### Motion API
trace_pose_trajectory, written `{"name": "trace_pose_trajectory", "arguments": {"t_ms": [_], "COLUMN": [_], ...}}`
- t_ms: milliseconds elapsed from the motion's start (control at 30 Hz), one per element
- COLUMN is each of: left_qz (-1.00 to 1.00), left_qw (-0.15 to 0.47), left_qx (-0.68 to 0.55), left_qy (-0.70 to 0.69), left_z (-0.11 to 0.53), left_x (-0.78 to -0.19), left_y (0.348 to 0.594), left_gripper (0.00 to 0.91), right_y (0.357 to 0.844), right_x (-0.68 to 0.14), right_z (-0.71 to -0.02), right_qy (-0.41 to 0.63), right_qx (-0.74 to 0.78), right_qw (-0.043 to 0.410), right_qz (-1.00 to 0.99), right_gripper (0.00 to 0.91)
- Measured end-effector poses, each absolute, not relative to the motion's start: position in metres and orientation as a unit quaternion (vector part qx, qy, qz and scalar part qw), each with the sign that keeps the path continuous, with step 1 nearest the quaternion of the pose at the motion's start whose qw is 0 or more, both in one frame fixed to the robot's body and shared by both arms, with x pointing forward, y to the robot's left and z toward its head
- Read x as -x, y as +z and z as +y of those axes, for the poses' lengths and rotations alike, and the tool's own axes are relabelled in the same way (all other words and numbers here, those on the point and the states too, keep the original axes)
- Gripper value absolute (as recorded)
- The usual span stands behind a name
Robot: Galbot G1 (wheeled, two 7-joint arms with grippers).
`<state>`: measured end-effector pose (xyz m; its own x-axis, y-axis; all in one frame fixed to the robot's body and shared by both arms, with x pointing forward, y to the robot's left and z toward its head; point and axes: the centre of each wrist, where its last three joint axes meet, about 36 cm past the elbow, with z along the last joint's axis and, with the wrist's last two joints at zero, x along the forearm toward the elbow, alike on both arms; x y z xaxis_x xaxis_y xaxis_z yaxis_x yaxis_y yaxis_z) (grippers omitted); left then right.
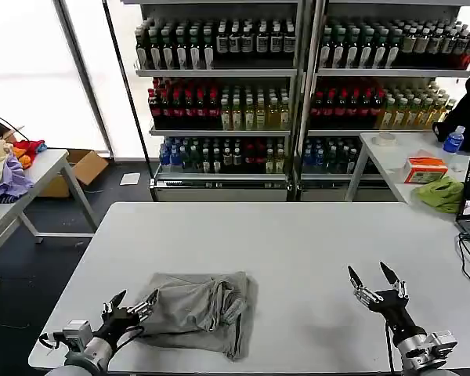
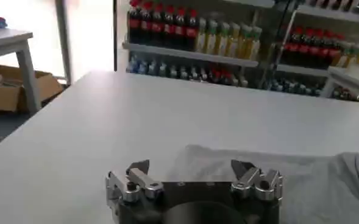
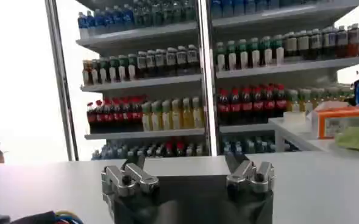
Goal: Fold and organize the clothes.
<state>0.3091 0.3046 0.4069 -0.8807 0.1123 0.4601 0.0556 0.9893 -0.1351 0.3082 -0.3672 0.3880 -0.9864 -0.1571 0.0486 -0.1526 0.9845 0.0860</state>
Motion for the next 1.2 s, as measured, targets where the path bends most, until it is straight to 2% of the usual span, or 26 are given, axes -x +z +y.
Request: {"name": "trace_pose_trajectory", "arguments": {"t_ms": [367,433,467,500,533,567,800,1200], "left_qz": [-0.966,-0.965,-0.965,-0.965,-0.965,-0.965,-0.962,-0.963], "left_qw": [0.249,0.249,0.249,0.249,0.249,0.25,0.257,0.244], "left_qx": [0.045,0.048,0.05,0.052,0.053,0.055,0.061,0.051], "left_qy": [0.058,0.059,0.06,0.06,0.061,0.062,0.072,0.101], "left_z": [0.288,0.283,0.28,0.278,0.275,0.272,0.259,0.247], "left_x": [-0.307,-0.306,-0.306,-0.305,-0.305,-0.305,-0.302,-0.301], "left_y": [0.389,0.388,0.387,0.386,0.385,0.384,0.376,0.38], "left_gripper": [0.907,0.725,0.524,0.403,0.131,0.03,0.02,0.02], "right_y": [0.388,0.388,0.388,0.388,0.388,0.388,0.39,0.389], "right_x": [-0.307,-0.307,-0.307,-0.307,-0.307,-0.307,-0.306,-0.308], "right_z": [-0.369,-0.368,-0.368,-0.368,-0.368,-0.368,-0.37,-0.37], "right_qy": [-0.044,-0.045,-0.045,-0.045,-0.045,-0.046,-0.046,-0.048], "right_qx": [-0.073,-0.073,-0.073,-0.073,-0.073,-0.073,-0.071,-0.069], "right_qw": [0.025,0.025,0.025,0.025,0.025,0.025,0.023,0.022], "right_qz": [-0.996,-0.996,-0.996,-0.996,-0.996,-0.996,-0.996,-0.996], "right_gripper": [0.907,0.907,0.907,0.907,0.907,0.907,0.907,0.907]}}
